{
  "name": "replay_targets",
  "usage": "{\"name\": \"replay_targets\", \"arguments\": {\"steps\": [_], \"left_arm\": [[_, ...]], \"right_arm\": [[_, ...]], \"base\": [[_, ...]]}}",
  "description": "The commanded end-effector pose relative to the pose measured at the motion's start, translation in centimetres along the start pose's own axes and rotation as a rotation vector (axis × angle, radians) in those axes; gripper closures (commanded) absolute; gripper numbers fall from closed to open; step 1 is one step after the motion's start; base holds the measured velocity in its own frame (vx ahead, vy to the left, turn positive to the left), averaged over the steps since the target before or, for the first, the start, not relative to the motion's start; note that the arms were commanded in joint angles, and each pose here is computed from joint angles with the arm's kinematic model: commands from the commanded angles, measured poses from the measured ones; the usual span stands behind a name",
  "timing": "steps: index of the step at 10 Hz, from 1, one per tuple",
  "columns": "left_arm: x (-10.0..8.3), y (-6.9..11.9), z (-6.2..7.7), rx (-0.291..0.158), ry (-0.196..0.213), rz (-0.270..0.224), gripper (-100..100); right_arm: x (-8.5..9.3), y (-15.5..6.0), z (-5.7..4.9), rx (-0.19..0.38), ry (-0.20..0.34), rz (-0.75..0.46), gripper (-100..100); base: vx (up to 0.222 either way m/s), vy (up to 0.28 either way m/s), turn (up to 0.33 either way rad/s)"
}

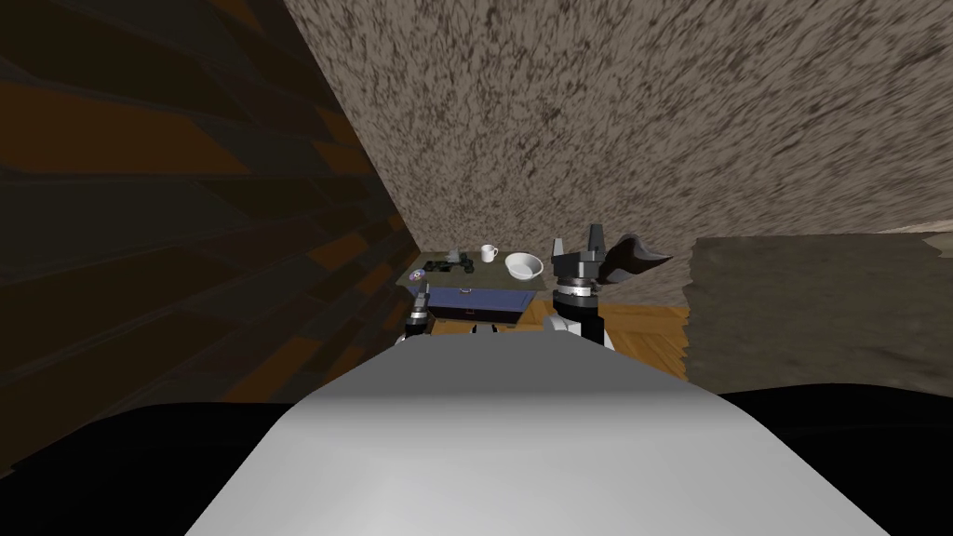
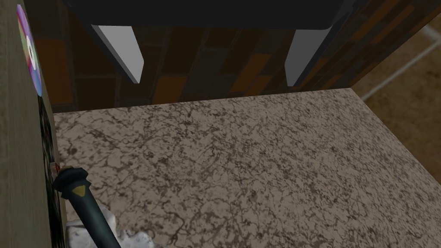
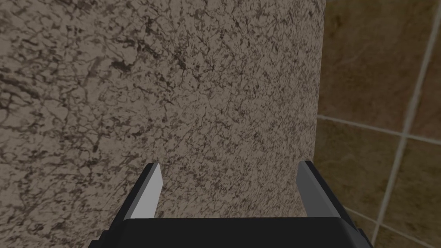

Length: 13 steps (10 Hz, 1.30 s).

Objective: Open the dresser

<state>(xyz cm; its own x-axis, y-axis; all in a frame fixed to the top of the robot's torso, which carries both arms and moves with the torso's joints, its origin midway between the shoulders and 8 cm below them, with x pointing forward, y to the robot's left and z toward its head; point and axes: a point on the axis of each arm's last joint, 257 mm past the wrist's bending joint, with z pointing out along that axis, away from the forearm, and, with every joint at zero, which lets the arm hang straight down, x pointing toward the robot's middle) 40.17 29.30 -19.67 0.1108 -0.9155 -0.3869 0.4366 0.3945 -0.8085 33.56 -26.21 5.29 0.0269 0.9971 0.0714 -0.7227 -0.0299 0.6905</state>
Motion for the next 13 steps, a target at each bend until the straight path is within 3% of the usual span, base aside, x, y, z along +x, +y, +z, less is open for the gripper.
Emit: {"name": "replay_targets", "arguments": {"steps": [1,4,5,6,7,8,9,10,12,13], "left_arm": [[0.7,1.3,-0.5,-0.012,0.01,0.003,-100],[1.5,2.8,-1.3,-0.037,0.021,0.004,-100],[1.8,2.7,-1.1,-0.022,0.024,0.006,-100],[2.1,3.9,-1.9,-0.053,0.03,0.004,-100],[2.5,3.8,-1.7,-0.039,0.033,0.006,-100],[2.8,4.9,-2.5,-0.069,0.04,0.004,-100],[3.2,4.8,-2.3,-0.053,0.042,0.005,-100],[3.4,5.7,-3.1,-0.081,0.049,0.003,-100],[4.0,6.0,-3.2,-0.079,0.054,0.002,-100],[4.2,6.8,-3.8,-0.1,0.059,0.0,-100]], "right_arm": [[0.0,0.0,0.0,0.0,0.0,0.0,0],[0.0,0.0,0.0,0.0,0.0,0.0,0],[0.0,0.0,0.0,0.0,0.0,0.0,0],[0.0,0.0,0.0,0.0,0.0,0.0,0],[0.0,0.0,0.0,0.0,0.0,0.0,0],[0.0,0.0,0.0,0.0,0.0,0.0,0],[0.0,0.0,0.0,0.0,0.0,0.0,0],[0.0,0.0,0.0,0.0,0.0,0.0,0],[0.0,0.0,0.0,0.0,0.0,0.0,0],[0.0,0.0,0.0,0.0,0.0,0.0,0]], "base": [[0.017,-0.025,-0.001],[0.01,-0.015,0.001],[0.018,-0.027,0.003],[0.016,-0.027,0.0],[0.02,-0.03,0.003],[0.018,-0.026,0.0],[0.018,-0.025,0.003],[0.015,-0.022,0.001],[0.007,-0.014,0.001],[0.011,-0.018,0.0]]}}
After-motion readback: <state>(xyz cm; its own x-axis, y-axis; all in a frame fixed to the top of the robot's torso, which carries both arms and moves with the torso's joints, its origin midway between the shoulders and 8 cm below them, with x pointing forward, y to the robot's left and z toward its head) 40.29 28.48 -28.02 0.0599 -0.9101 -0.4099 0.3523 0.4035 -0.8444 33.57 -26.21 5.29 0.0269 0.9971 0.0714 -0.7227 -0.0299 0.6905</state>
